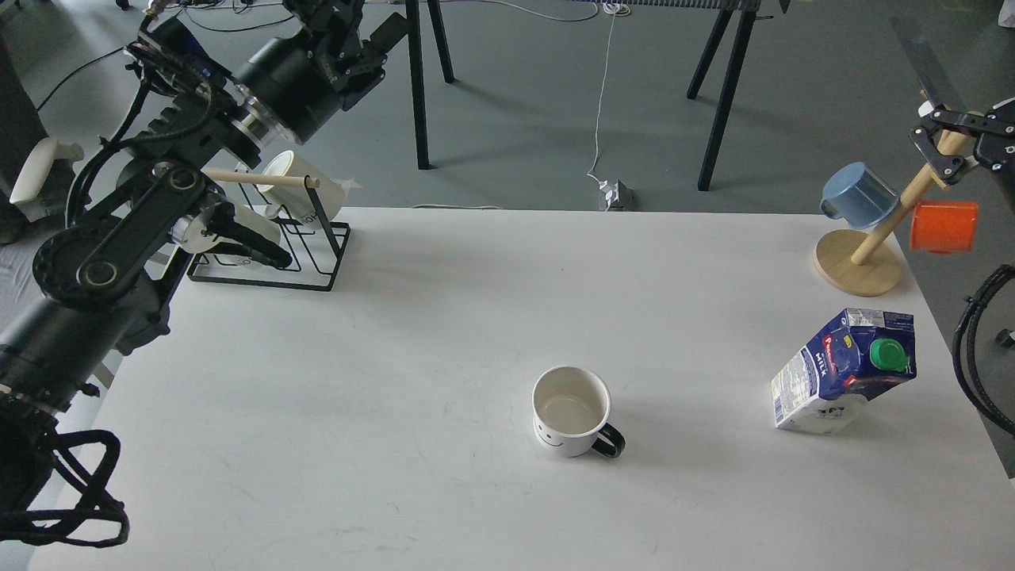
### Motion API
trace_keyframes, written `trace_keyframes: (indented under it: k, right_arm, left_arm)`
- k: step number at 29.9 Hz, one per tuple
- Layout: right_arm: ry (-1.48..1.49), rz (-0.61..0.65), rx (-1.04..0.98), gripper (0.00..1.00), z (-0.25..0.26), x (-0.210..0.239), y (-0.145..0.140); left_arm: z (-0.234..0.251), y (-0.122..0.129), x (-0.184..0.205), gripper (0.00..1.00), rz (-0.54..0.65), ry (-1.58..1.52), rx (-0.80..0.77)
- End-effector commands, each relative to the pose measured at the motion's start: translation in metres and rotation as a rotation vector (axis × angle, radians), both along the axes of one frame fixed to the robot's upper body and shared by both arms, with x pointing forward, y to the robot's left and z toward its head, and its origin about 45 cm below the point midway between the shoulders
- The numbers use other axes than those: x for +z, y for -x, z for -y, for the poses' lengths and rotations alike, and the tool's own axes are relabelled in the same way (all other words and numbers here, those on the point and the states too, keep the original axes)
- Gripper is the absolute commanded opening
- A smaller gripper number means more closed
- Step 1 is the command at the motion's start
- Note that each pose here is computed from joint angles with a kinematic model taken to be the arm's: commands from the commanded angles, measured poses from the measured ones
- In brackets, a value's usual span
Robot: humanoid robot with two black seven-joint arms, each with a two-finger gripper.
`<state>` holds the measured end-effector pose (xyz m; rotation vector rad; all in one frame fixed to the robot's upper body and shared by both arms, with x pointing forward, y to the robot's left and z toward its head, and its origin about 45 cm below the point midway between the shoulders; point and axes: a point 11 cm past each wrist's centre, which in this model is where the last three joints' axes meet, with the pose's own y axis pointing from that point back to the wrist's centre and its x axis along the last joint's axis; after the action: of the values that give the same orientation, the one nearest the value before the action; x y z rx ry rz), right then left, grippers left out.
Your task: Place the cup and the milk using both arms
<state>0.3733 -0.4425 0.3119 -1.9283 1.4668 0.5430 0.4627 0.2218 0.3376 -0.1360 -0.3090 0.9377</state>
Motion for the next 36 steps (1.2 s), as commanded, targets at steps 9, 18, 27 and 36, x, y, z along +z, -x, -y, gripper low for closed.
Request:
trace_keyframes:
  k: [9, 18, 27, 36]
  right_arm:
    - [-0.100, -0.088, -0.083, 1.00, 0.031, -0.030, 0.077]
    - [-0.100, -0.306, -0.229, 1.00, 0.069, -0.096, 0.145]
    - [-0.012, -0.465, -0.350, 0.99, 0.126, -0.125, 0.177]
    - [-0.150, -0.591, -0.317, 1.00, 0.082, -0.181, 0.224]
  left_arm:
    - [-0.112, -0.012, 0.021, 0.99, -0.139, 0.594, 0.190]
    - [-0.151, -0.018, -0.004, 1.00, -0.195, 0.675, 0.290]
    - [-0.159, -0.016, -0.014, 0.99, -0.208, 0.695, 0.301]
    - [-0.159, -0.016, -0.017, 1.00, -0.220, 0.704, 0.307]
